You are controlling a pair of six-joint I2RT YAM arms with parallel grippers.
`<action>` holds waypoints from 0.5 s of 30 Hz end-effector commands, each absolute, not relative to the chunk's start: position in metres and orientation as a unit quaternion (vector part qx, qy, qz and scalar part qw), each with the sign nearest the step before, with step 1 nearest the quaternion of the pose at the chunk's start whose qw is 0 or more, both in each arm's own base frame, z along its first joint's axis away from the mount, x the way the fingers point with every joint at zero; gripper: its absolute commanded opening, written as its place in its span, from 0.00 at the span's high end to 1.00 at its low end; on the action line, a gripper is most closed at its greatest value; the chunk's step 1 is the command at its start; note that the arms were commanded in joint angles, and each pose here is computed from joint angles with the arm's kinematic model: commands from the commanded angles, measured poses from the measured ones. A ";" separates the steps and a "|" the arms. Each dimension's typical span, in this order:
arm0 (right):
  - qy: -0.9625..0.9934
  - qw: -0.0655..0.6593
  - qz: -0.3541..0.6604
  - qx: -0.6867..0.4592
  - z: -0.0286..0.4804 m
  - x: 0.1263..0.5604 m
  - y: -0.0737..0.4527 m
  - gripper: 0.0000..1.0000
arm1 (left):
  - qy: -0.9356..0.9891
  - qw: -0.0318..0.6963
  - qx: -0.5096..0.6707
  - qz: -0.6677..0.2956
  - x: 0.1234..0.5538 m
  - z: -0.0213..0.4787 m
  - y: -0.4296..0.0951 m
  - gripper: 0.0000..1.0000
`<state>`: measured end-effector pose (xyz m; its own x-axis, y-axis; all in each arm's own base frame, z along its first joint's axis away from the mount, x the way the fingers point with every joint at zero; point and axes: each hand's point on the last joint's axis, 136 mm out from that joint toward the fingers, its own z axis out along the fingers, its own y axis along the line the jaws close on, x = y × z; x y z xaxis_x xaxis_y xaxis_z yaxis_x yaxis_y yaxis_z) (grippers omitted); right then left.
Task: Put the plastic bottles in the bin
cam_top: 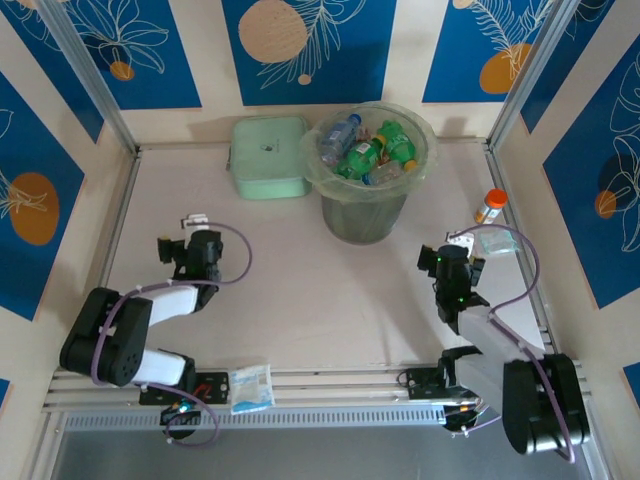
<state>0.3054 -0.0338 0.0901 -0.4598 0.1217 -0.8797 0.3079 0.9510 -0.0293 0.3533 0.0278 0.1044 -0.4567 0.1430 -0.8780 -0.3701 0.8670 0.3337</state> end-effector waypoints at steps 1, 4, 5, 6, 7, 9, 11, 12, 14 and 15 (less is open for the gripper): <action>0.795 0.603 0.025 0.063 0.129 0.340 -0.004 0.01 | 0.785 0.593 -0.069 0.163 0.379 0.122 0.017 0.01; 0.786 0.616 0.034 0.034 0.130 0.355 0.003 0.01 | 0.812 0.575 -0.006 0.101 0.391 0.106 -0.005 0.01; 0.787 0.614 0.052 0.026 0.131 0.362 0.008 0.01 | 0.808 0.582 0.016 0.092 0.397 0.105 -0.012 0.01; 0.795 0.602 0.069 0.011 0.125 0.367 0.015 0.01 | 0.813 0.577 0.015 0.081 0.397 0.102 -0.012 0.01; 0.798 0.598 0.078 -0.005 0.120 0.373 0.022 0.01 | 0.820 0.568 0.007 0.066 0.395 0.097 -0.009 0.01; 0.804 0.587 0.081 -0.044 0.100 0.383 0.037 0.01 | 0.799 0.598 0.000 0.066 0.394 0.097 -0.004 0.01; 0.810 0.580 0.077 -0.045 0.100 0.392 0.041 0.01 | 0.813 0.579 -0.011 0.062 0.392 0.092 -0.001 0.01; 0.829 0.553 0.085 -0.023 0.093 0.393 0.032 0.01 | 0.806 0.588 -0.010 0.063 0.393 0.094 -0.001 0.01; 0.823 0.560 0.094 -0.012 0.096 0.397 0.028 0.01 | 0.808 0.585 -0.013 0.062 0.392 0.093 0.000 0.01; 0.831 0.549 0.092 -0.011 0.092 0.396 0.027 0.01 | 0.804 0.591 -0.011 0.063 0.393 0.095 0.000 0.01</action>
<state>0.3877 0.0248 0.0756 -0.4268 0.0757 -0.9012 -0.0827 0.9891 0.1222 0.3893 0.0046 0.0854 -0.3604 0.0814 -0.9292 -0.1171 0.9844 0.1317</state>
